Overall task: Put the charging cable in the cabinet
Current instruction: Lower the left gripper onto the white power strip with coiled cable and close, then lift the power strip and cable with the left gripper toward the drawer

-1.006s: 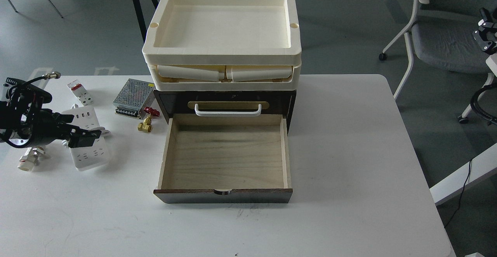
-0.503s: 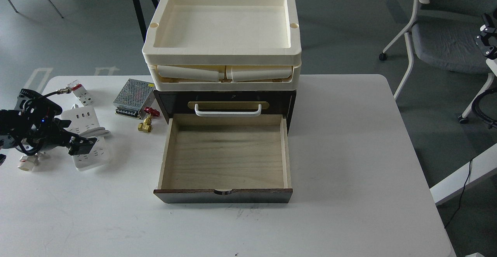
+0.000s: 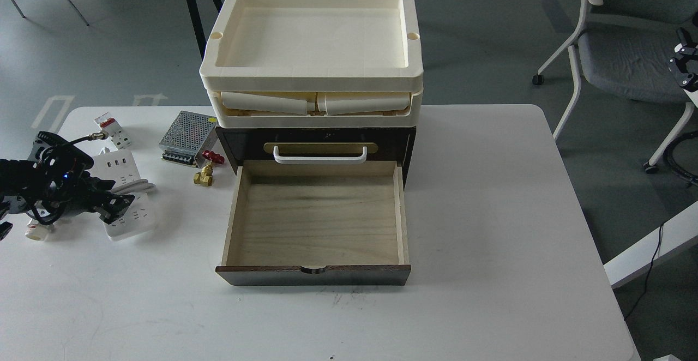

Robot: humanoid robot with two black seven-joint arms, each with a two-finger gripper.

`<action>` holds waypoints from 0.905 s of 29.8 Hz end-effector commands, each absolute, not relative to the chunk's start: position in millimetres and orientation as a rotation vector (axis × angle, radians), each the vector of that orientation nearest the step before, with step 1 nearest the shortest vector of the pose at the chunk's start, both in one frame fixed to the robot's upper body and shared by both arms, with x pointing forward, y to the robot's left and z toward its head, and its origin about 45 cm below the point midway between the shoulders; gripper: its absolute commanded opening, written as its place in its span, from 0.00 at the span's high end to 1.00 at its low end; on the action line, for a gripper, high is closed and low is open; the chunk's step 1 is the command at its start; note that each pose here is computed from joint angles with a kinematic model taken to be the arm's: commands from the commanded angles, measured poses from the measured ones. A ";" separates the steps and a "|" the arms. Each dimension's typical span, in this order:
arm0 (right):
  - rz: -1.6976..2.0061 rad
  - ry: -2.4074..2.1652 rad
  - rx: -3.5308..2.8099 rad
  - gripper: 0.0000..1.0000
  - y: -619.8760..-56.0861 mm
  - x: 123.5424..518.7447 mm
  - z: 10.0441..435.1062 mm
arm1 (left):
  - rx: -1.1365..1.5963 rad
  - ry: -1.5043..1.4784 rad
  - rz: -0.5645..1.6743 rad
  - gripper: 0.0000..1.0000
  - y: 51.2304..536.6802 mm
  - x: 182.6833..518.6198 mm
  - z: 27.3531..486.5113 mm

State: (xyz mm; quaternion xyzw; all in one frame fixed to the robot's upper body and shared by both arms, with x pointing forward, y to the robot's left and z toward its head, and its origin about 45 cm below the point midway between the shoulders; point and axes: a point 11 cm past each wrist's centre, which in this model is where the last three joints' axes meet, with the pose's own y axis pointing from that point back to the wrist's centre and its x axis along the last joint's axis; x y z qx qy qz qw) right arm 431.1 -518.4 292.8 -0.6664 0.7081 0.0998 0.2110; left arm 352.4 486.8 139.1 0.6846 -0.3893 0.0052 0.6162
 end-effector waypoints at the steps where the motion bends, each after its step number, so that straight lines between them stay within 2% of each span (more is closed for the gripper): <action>1: 0.277 1.978 -1.843 0.00 -521.4 429.5 291.5 | 1.579 -0.899 0.004 0.85 487.5 351.5 138.4; 3: 0.278 1.981 -1.842 0.00 -522.0 429.0 290.8 | 1.576 -0.901 0.001 0.87 486.6 350.9 137.5; 7: 0.273 1.994 -1.833 0.00 -525.8 427.6 290.4 | 1.572 -0.937 0.016 0.99 485.2 357.7 144.6; 13: 0.271 2.001 -1.828 0.00 -528.2 426.5 290.3 | 1.558 -1.004 0.045 1.00 479.7 371.8 161.1; 16: 0.265 2.017 -1.812 0.00 -533.6 424.7 290.3 | 1.574 -1.024 0.061 1.00 487.2 376.7 183.9; 20: 0.257 2.031 -1.789 0.00 -539.3 422.8 291.1 | 1.533 -1.023 0.023 1.00 481.0 357.5 223.4; 27: 0.255 2.044 -1.778 0.00 -543.1 420.8 289.9 | 1.332 -1.048 0.056 1.00 433.8 316.8 288.0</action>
